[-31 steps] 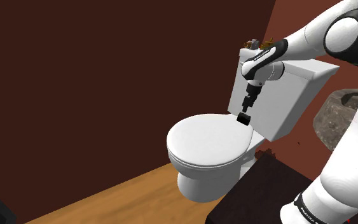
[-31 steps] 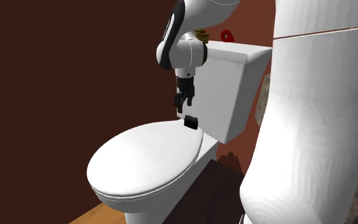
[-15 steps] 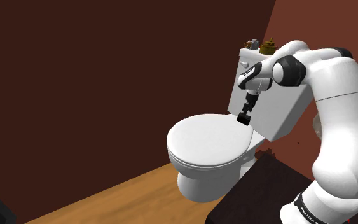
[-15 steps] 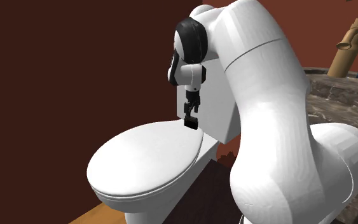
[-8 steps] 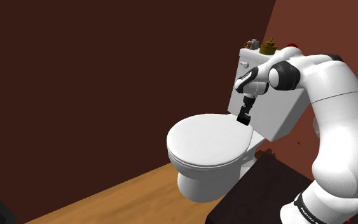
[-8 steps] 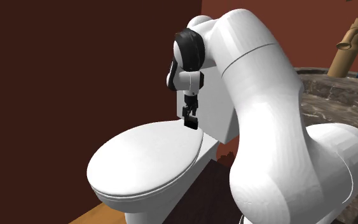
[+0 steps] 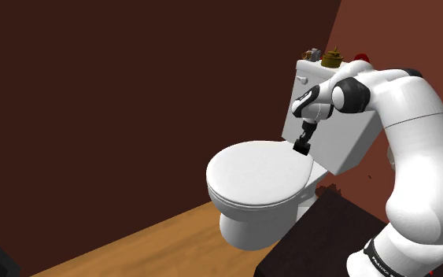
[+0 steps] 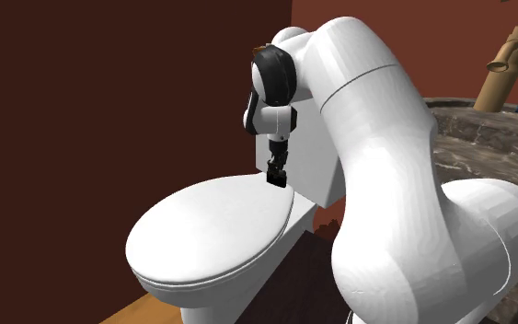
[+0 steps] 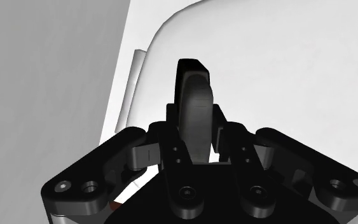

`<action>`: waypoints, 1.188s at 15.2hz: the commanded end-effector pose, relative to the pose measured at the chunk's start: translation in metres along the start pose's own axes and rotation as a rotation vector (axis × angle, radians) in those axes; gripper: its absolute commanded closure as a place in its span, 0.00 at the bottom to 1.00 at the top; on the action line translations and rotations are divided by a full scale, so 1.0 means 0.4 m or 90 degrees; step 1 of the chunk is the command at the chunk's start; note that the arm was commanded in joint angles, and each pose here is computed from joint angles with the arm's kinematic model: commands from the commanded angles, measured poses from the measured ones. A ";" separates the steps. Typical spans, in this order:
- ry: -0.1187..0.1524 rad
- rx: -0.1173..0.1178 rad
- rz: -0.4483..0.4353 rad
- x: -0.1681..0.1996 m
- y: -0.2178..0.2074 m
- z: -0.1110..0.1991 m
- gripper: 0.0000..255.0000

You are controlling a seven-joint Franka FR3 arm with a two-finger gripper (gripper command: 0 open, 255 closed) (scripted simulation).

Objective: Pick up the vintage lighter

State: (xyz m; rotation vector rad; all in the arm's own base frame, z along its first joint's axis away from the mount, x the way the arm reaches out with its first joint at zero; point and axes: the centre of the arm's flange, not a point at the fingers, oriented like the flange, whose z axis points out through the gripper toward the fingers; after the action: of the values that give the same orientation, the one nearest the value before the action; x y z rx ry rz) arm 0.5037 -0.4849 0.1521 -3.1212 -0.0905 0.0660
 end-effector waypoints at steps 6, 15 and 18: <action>-0.007 0.004 0.006 -0.020 0.006 -0.028 1.00; -0.007 0.004 0.006 -0.025 0.004 -0.146 1.00; -0.007 0.004 0.006 -0.027 0.003 -0.186 1.00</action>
State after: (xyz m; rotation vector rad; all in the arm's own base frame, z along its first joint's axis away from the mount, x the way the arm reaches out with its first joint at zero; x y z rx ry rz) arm 0.4978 -0.4840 0.2168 -3.1052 -0.0865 0.0939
